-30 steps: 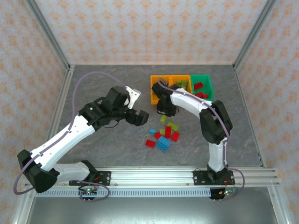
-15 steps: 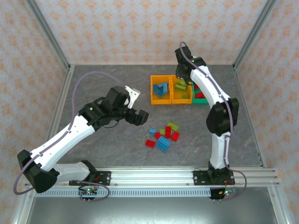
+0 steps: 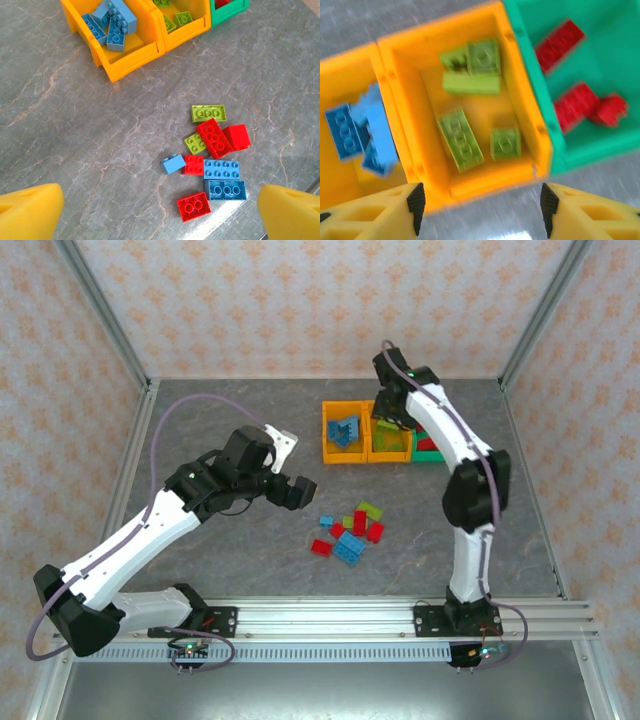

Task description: Sort the legos into containers by color

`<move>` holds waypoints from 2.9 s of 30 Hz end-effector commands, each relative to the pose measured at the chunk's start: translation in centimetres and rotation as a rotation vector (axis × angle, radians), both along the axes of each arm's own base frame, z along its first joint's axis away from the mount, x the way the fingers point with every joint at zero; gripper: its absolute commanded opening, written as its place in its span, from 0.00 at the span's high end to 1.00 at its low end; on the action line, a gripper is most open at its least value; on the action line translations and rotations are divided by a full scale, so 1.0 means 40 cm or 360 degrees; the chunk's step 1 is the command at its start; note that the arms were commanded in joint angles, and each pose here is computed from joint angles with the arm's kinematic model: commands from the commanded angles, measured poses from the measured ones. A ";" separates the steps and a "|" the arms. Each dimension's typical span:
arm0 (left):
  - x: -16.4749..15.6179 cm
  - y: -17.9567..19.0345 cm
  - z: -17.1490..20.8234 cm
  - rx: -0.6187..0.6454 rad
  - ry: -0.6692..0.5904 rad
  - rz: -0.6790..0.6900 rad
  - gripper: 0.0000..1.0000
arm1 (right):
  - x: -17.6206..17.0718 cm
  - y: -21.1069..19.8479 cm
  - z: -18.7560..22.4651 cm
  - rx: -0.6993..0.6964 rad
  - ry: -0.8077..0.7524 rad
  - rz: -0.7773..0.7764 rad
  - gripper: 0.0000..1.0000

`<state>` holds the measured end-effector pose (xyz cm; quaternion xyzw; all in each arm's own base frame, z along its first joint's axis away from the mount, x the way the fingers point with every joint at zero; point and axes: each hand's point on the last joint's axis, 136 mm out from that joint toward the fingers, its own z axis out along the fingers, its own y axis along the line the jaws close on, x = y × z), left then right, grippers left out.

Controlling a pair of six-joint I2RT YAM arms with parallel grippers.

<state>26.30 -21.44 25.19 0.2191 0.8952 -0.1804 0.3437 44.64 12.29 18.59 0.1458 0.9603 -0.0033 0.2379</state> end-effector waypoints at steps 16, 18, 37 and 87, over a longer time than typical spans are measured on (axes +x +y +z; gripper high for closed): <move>0.025 -0.056 -0.034 0.0052 0.0066 -0.0125 0.00 | -0.515 0.210 -0.213 0.0097 0.0427 0.0276 0.37; 0.023 -0.054 -0.032 0.0053 0.0063 -0.0125 0.00 | -0.503 0.216 -0.232 0.0064 0.0431 0.0306 0.39; 0.008 -0.020 -0.039 0.0073 0.0032 -0.0070 0.00 | -0.478 0.258 -0.356 -0.0007 0.0580 0.0299 0.54; -0.041 -0.069 -0.252 0.0135 0.0618 -0.0019 0.00 | -0.304 -0.199 -0.009 0.0359 -0.0085 -0.0624 0.27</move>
